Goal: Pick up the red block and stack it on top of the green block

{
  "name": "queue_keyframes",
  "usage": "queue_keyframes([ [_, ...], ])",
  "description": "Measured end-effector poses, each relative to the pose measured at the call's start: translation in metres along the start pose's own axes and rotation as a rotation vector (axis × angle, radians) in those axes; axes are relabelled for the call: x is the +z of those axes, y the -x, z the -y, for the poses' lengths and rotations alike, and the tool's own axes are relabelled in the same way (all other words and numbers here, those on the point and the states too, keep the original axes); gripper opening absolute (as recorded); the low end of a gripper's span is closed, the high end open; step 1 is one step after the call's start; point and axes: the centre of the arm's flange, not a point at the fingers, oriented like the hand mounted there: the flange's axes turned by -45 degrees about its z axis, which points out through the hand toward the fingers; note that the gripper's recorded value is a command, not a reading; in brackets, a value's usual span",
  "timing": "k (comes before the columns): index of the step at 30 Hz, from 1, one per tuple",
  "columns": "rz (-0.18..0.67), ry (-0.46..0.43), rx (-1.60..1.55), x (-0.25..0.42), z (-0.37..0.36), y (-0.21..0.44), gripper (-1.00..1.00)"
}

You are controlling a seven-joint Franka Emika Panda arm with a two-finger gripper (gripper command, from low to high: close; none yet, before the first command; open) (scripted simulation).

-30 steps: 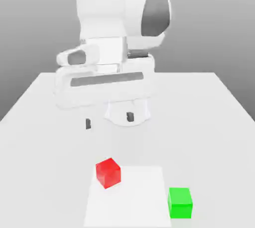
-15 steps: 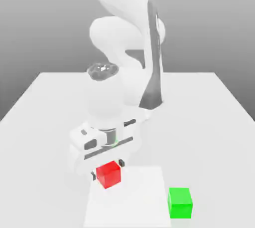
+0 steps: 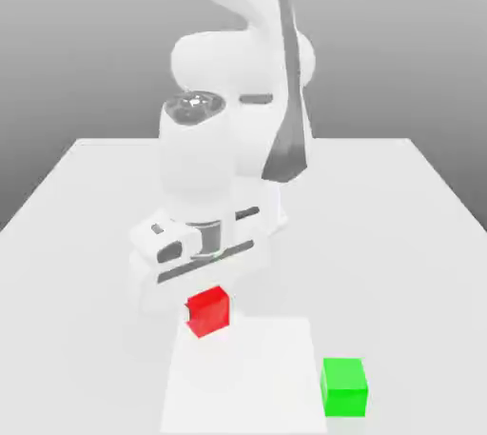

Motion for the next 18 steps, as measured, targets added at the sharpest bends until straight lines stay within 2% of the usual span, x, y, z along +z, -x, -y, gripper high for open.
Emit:
queue_keyframes([
  [6,0.007,0.012,-0.24,-0.026,0.051,-0.105,-1.0],
  [9,0.003,0.004,-0.374,-0.038,0.1,-0.161,-1.0],
  [14,0.002,-0.001,-0.385,0.011,0.104,-0.173,-1.0],
  [15,0.002,-0.001,-0.384,0.019,0.104,-0.173,1.0],
  [18,0.002,-0.001,-0.384,0.019,0.104,-0.173,1.0],
])
